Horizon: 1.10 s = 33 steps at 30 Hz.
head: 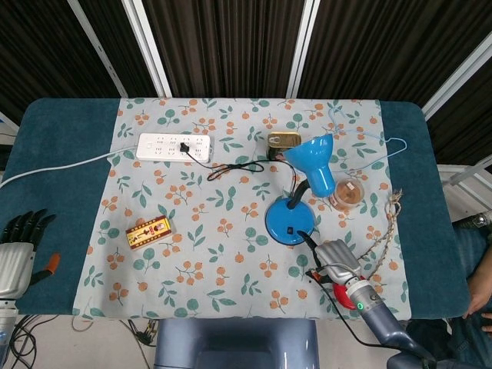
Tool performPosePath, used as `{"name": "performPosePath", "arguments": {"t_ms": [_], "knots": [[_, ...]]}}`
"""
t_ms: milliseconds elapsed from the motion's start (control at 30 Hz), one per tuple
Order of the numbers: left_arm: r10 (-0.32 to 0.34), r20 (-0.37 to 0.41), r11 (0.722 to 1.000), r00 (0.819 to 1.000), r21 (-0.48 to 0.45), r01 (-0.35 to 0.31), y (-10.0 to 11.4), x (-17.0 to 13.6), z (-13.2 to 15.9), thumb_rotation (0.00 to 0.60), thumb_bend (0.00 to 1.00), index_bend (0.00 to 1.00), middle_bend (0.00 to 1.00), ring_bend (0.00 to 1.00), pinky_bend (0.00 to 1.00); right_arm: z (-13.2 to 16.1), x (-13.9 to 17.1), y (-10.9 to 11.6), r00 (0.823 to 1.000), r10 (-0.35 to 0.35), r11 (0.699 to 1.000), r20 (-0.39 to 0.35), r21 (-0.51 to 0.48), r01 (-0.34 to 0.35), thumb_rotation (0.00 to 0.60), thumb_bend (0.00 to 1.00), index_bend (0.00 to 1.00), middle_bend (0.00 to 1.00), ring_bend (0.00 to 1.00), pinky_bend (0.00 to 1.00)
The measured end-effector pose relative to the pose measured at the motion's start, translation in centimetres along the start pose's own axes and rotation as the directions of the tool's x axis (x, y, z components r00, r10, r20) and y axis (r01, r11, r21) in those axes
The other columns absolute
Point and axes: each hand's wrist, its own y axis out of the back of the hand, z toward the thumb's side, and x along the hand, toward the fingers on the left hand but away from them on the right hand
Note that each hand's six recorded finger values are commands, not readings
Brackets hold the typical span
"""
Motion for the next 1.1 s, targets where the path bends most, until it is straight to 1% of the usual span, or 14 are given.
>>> {"name": "performPosePath", "arguments": {"t_ms": [167, 400, 767, 1100], "knots": [[-0.001, -0.001, 1.000, 1.000, 0.001, 0.001, 0.0, 0.0, 0.0, 0.600, 0.36, 0.14, 0.07, 0.06, 0.10, 0.7, -1.1, 0.0, 1.000, 0.022, 1.000, -0.008, 0.008, -0.022, 0.600, 0.39, 0.01, 0.64, 0.77, 0.79], [-0.001, 0.000, 1.000, 1.000, 0.002, 0.001, 0.0, 0.0, 0.0, 0.600, 0.36, 0.14, 0.07, 0.06, 0.10, 1.2, -1.8, -0.4, 0.999, 0.049, 0.999, -0.005, 0.015, -0.048, 0.600, 0.39, 0.01, 0.64, 0.77, 0.83], [-0.002, -0.001, 1.000, 1.000, 0.004, 0.002, 0.0, 0.0, 0.0, 0.600, 0.36, 0.14, 0.07, 0.06, 0.10, 0.8, -2.5, -1.0, 0.998, 0.063, 0.997, 0.014, 0.035, -0.064, 0.600, 0.39, 0.01, 0.64, 0.77, 0.88], [-0.001, -0.001, 1.000, 1.000, 0.006, 0.001, 0.0, 0.0, 0.0, 0.600, 0.36, 0.14, 0.07, 0.06, 0.10, 0.5, -2.6, -0.9, 0.998, 0.063, 0.997, 0.023, 0.036, -0.064, 0.600, 0.39, 0.01, 0.64, 0.77, 0.92]]}}
